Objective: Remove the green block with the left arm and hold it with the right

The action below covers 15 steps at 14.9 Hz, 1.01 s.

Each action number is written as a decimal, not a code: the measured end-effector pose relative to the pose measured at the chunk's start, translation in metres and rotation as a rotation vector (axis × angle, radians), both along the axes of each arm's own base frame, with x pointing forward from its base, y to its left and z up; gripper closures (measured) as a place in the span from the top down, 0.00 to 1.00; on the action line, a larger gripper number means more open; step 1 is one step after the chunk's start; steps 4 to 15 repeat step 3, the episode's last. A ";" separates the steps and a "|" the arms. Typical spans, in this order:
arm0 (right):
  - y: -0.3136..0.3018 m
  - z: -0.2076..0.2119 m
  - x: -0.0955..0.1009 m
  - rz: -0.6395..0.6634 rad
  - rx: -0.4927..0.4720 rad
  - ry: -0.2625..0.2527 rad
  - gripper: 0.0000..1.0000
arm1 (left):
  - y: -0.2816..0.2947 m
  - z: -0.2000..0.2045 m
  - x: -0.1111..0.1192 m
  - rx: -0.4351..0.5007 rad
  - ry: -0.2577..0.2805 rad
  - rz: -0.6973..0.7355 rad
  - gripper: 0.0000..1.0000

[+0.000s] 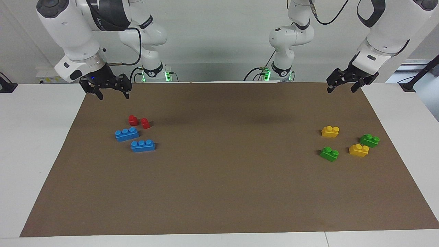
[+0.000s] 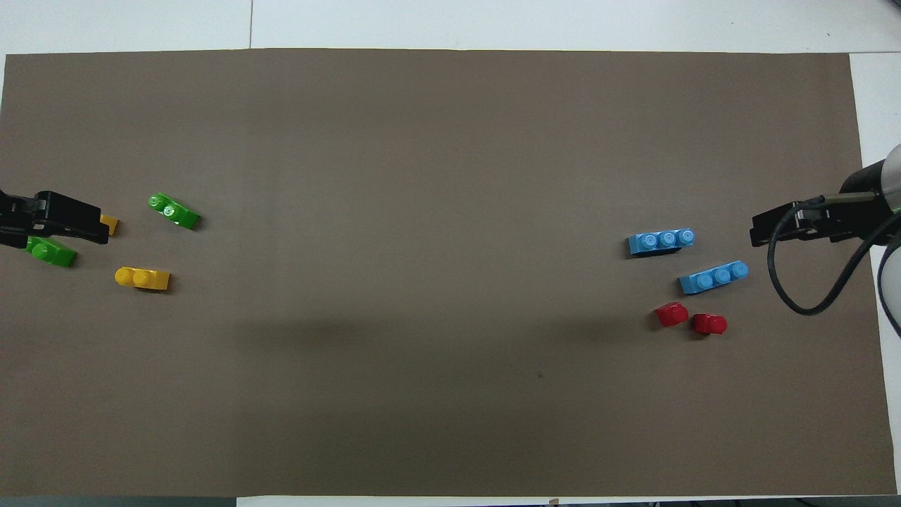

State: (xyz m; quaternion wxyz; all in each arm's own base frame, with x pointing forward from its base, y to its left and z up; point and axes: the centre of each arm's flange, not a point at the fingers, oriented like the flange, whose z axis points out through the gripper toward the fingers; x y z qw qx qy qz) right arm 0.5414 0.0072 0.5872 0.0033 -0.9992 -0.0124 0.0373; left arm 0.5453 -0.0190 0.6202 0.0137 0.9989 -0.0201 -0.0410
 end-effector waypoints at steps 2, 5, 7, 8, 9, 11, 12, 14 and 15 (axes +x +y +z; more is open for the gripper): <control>-0.001 0.000 0.000 -0.001 0.000 0.000 1.00 | 0.000 0.000 0.000 0.000 0.000 -0.004 1.00; -0.001 0.000 0.000 -0.002 0.000 0.000 1.00 | 0.000 0.000 0.000 0.000 0.000 -0.005 1.00; -0.001 0.000 0.000 -0.002 0.000 0.000 1.00 | 0.000 0.000 0.000 0.000 0.000 -0.005 1.00; -0.001 0.000 0.000 -0.002 0.000 0.000 1.00 | 0.000 0.000 0.000 0.000 0.000 -0.005 1.00; -0.001 0.000 0.000 -0.002 0.000 0.000 1.00 | 0.000 0.000 0.000 0.000 0.000 -0.005 1.00; -0.001 0.000 0.000 -0.002 0.000 0.000 1.00 | 0.000 0.000 0.000 0.000 0.000 -0.005 1.00; -0.001 0.000 0.000 -0.002 0.000 0.000 1.00 | 0.000 0.000 0.000 0.000 0.000 -0.005 1.00; -0.001 0.000 0.000 -0.002 0.000 0.000 1.00 | 0.000 0.000 0.000 0.000 0.000 -0.005 1.00; -0.001 0.000 0.000 -0.002 0.000 0.000 1.00 | 0.000 0.000 0.000 0.000 0.000 -0.005 1.00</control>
